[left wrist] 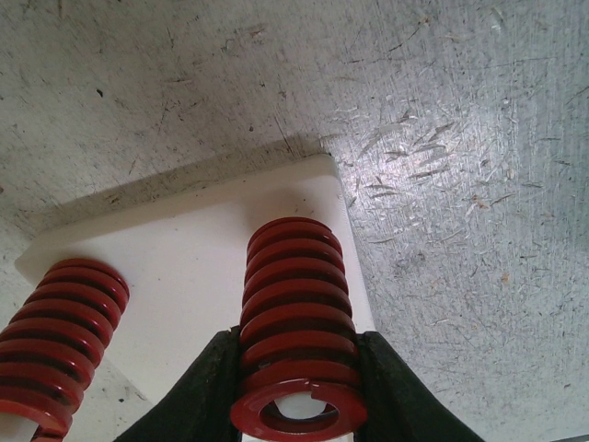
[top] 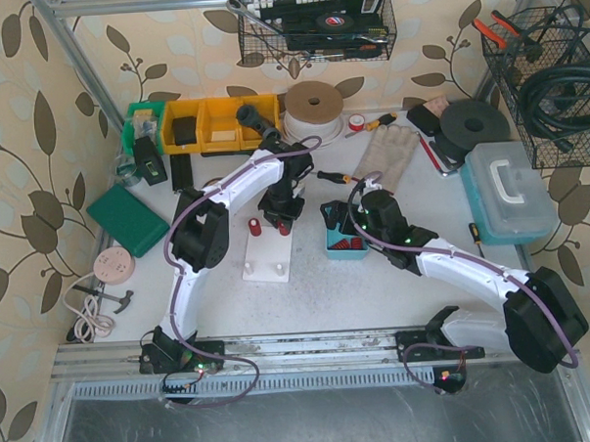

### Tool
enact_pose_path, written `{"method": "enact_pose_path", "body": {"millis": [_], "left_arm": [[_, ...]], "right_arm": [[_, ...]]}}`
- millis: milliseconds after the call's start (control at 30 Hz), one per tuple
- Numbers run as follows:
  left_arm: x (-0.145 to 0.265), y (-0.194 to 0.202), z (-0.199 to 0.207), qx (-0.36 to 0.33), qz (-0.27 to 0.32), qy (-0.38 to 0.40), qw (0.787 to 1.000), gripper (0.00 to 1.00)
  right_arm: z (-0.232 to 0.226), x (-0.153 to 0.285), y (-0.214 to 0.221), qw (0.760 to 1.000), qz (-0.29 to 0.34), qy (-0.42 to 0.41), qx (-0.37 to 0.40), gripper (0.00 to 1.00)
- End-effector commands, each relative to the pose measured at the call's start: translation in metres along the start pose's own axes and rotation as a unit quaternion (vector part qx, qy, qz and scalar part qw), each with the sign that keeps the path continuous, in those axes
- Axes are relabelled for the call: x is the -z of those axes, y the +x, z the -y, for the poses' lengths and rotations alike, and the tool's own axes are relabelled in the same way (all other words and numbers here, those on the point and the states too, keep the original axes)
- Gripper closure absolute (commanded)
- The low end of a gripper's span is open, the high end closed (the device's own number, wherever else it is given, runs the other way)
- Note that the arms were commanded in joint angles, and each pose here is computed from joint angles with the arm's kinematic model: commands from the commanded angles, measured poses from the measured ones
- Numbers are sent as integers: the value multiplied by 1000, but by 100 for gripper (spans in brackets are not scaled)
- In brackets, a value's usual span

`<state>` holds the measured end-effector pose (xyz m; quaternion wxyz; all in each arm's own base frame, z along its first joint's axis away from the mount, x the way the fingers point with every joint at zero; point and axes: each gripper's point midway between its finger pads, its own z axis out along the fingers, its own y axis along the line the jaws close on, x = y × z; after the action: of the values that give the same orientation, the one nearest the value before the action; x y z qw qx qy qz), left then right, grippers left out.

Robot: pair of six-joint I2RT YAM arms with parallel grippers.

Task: Install the large spring

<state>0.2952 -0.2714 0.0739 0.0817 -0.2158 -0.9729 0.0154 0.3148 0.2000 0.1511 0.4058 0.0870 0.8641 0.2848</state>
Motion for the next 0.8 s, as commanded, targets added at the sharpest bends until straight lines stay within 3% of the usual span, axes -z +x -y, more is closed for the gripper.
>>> {"method": "enact_pose_path", "body": {"millis": [0, 267, 333, 567, 767], "left_arm": [[-1, 5, -5, -1, -13, -8, 1000, 100], [-1, 8, -8, 3, -9, -11, 1000, 100], [1, 8, -8, 3, -7, -12, 1000, 96], [14, 7, -8, 5, 8, -14, 1000, 60], [24, 7, -7, 9, 22, -11, 1000, 44]], "right_arm": [[-1, -3, 2, 1000, -6, -6, 4, 5], [-5, -2, 5, 1000, -11, -8, 13, 6], [-7, -2, 5, 1000, -12, -8, 15, 6], [-9, 0, 6, 1000, -14, -6, 17, 6], [-9, -1, 7, 1000, -20, -5, 17, 7]]}}
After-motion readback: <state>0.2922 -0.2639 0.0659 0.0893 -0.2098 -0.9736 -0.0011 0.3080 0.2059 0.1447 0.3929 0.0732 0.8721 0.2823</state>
